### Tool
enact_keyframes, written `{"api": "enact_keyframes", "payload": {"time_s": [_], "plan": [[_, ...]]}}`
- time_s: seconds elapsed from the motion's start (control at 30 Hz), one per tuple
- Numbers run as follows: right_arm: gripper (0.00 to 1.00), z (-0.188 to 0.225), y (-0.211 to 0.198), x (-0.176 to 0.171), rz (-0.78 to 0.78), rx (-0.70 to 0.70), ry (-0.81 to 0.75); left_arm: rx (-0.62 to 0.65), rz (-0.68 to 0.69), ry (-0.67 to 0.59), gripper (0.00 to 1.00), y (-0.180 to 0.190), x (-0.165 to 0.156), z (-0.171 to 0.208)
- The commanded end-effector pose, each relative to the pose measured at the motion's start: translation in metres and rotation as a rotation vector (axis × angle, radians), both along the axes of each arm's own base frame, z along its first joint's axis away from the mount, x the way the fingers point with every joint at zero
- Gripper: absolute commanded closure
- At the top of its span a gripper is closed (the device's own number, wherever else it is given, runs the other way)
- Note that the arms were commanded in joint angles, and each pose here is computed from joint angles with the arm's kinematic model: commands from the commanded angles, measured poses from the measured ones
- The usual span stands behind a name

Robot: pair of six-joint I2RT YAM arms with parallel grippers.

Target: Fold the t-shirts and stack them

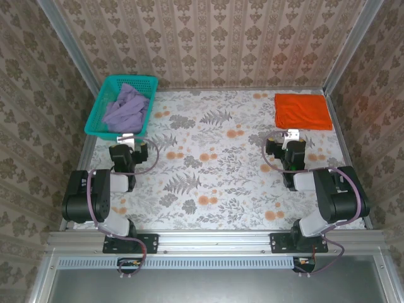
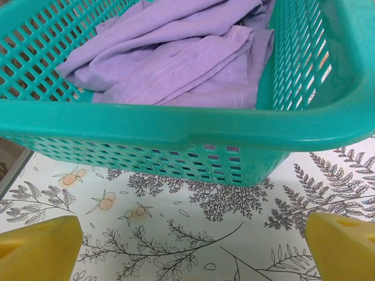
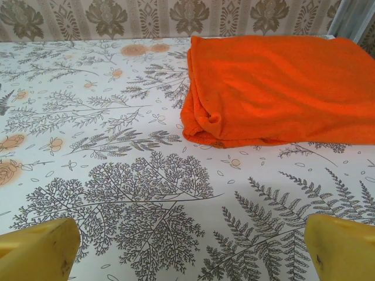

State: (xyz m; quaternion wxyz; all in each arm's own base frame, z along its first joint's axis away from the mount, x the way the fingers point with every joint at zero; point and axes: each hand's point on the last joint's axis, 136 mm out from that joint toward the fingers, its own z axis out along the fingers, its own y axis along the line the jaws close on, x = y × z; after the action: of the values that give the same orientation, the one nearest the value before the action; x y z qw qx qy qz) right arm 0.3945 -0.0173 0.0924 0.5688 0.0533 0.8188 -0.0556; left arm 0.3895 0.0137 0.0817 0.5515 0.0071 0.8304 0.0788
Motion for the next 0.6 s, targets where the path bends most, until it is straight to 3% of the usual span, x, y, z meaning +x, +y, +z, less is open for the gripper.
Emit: {"api": "enact_keyframes", "payload": {"time_s": [0.0, 0.57], "plan": [[0.00, 0.0078, 0.0001, 0.0017, -0.003, 0.019, -0.035, -0.022, -0.006, -0.047, 0.00, -0.0032, 0.0073, 0.0141], [0.01, 0.0074, 0.0002, 0.0015, -0.003, 0.019, -0.033, -0.028, -0.009, -0.047, 0.00, -0.0033, 0.0075, 0.0140]]}}
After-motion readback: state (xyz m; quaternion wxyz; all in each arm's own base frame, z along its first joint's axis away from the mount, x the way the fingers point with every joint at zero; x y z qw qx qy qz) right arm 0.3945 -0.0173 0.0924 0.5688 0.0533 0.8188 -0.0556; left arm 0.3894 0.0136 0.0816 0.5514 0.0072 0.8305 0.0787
